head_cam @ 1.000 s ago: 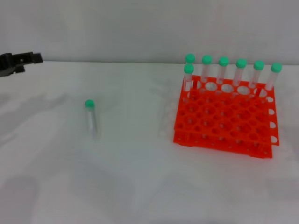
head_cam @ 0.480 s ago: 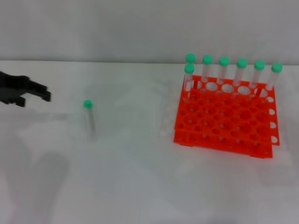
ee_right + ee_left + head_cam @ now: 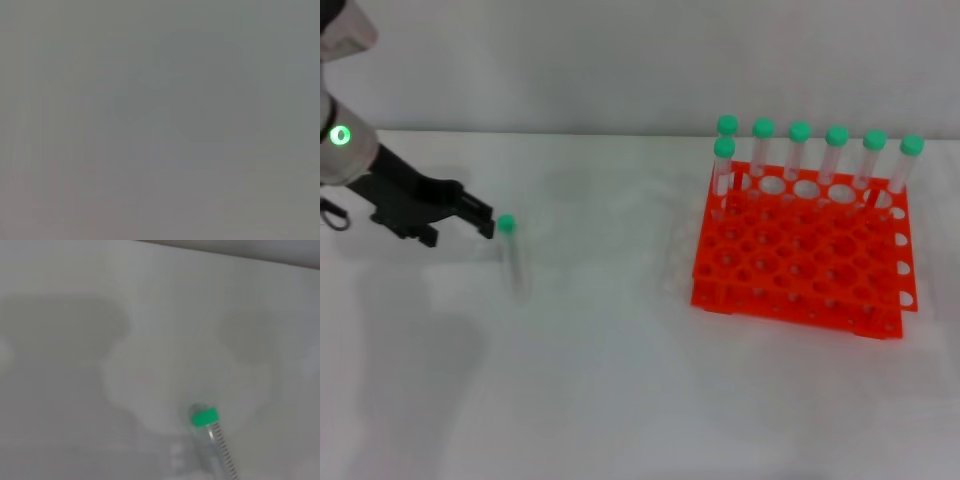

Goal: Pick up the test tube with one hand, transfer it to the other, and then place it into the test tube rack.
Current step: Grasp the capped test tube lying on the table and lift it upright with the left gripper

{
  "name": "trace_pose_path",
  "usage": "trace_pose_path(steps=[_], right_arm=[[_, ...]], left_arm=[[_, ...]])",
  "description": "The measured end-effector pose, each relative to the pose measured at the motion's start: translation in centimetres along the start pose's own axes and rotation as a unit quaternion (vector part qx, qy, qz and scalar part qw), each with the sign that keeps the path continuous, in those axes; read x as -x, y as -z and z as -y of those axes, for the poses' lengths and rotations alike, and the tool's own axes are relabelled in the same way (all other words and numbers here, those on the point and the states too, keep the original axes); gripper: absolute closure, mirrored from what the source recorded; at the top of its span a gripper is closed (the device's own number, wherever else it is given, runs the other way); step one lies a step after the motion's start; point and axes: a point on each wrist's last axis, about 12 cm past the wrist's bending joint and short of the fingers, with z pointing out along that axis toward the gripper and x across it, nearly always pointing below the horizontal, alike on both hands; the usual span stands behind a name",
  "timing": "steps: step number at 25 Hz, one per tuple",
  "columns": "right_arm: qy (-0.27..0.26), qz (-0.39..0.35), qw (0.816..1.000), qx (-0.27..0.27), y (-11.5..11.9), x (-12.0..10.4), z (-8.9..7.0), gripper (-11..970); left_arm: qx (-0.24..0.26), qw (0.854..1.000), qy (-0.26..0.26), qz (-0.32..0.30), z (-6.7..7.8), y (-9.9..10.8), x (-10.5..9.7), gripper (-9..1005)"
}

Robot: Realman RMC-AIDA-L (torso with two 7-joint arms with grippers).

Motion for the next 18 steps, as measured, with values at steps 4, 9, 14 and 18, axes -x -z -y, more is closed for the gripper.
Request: trace_pose_path(steps=[4, 9, 14, 18], right_arm=[[0.002, 0.003, 1.0, -0.001, 0.0, 0.1, 0.2, 86], [0.008, 0.006, 1.0, -0.004, -0.1, 0.3, 0.4, 86], [0.021, 0.01, 1.0, -0.003, -0.6, 0.7, 1.0, 86], [0.031, 0.02, 0.999, -0.007, -0.6, 1.2, 1.6, 86]], left_arm=[[-0.003, 1.0, 0.019, 0.008, 0.9, -0.4, 0.4, 207], [-0.013, 0.998, 0.054, -0.005, 1.7, -1.0, 0.3, 212], [-0.02, 0.994, 0.109, -0.021, 2.0, -1.6, -0.2, 218], [-0.022, 0.988, 0.152, -0.034, 1.7, -1.8, -0.8, 222]])
